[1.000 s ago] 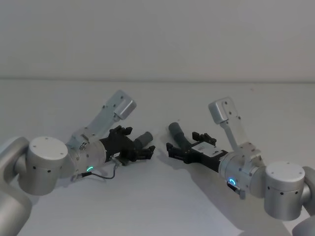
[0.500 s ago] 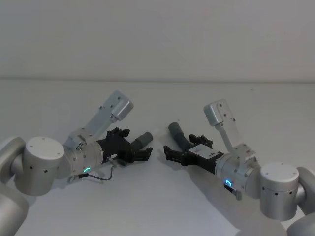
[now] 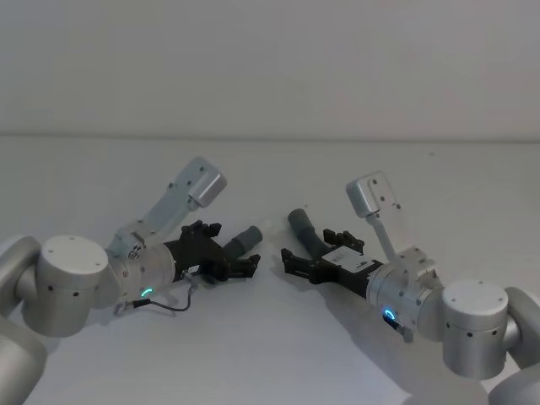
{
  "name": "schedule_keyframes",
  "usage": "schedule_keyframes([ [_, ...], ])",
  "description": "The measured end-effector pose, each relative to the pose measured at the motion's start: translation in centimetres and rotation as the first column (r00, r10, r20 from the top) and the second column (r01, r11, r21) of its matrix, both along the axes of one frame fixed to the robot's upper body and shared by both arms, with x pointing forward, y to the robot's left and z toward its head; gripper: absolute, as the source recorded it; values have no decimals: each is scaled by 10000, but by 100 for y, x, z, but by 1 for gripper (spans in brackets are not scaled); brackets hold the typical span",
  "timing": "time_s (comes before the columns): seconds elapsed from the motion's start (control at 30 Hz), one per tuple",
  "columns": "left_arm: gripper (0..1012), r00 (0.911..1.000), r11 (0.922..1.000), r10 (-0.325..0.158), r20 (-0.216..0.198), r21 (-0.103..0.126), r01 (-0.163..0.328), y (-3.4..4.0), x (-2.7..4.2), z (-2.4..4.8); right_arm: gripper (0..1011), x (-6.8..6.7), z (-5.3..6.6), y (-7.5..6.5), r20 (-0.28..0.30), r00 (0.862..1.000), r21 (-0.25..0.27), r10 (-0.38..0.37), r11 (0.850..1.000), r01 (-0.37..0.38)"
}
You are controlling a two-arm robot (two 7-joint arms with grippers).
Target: Use both hands to pick up one end of the pipe from the table, align the ends, and insert them.
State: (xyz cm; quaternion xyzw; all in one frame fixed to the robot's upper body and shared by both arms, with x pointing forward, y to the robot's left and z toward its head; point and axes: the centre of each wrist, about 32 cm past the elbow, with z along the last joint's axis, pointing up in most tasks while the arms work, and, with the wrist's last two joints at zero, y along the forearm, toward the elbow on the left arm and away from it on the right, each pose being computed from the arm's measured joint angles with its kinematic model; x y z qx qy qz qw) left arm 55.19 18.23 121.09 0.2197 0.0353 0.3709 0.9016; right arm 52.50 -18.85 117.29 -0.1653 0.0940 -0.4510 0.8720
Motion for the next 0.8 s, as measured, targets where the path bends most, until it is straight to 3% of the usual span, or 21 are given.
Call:
schedule_keyframes([
  [0.4,1001,10000,10000,-2,-32,-23,2,3,-3,2,675,3,-7,4,78,10000,-62,-6,10000,7],
  [0.57,1001,10000,10000,-4,-37,-29,4,4,-4,3,472,4,-8,6,89,10000,-74,-11,10000,11],
  [0.8,973,10000,10000,-2,-48,-37,2,6,-5,3,274,4,-10,8,97,10000,-79,-14,10000,15],
])
